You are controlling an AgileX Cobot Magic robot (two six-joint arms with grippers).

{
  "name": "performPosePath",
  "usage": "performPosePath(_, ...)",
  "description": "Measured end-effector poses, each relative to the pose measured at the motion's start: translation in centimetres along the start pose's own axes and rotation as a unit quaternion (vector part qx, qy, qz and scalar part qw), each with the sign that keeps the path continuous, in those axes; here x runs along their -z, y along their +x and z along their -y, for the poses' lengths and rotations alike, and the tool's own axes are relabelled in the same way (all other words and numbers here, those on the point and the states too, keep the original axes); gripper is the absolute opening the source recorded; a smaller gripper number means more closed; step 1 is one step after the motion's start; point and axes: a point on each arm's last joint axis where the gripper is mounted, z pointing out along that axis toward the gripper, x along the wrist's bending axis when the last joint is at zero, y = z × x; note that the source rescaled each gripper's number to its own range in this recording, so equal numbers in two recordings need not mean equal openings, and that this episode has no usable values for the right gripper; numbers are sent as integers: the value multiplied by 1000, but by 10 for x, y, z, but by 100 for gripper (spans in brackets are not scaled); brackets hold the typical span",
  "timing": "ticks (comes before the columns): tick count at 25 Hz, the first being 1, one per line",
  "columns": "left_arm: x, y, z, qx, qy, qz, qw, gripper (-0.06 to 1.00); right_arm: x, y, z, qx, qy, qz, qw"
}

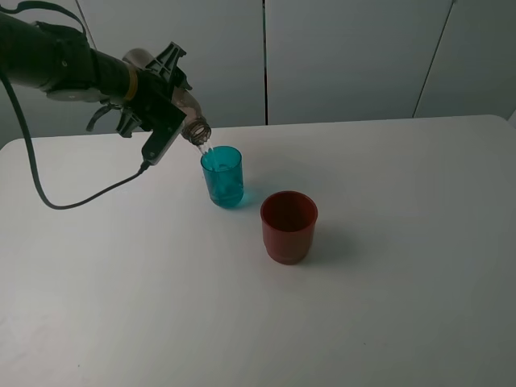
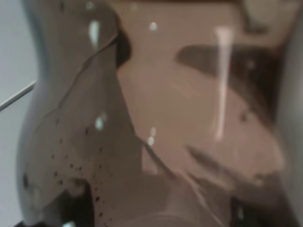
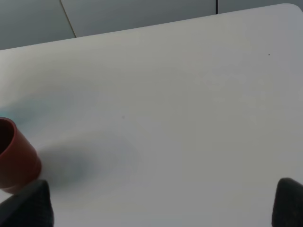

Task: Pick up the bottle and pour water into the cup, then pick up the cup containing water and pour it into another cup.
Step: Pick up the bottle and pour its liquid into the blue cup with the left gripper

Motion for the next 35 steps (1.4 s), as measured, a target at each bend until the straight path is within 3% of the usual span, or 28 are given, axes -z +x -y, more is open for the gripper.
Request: performPosePath(35, 1, 10, -4, -63, -30, -43, 997, 2, 0, 0, 0, 0, 0, 0, 1000)
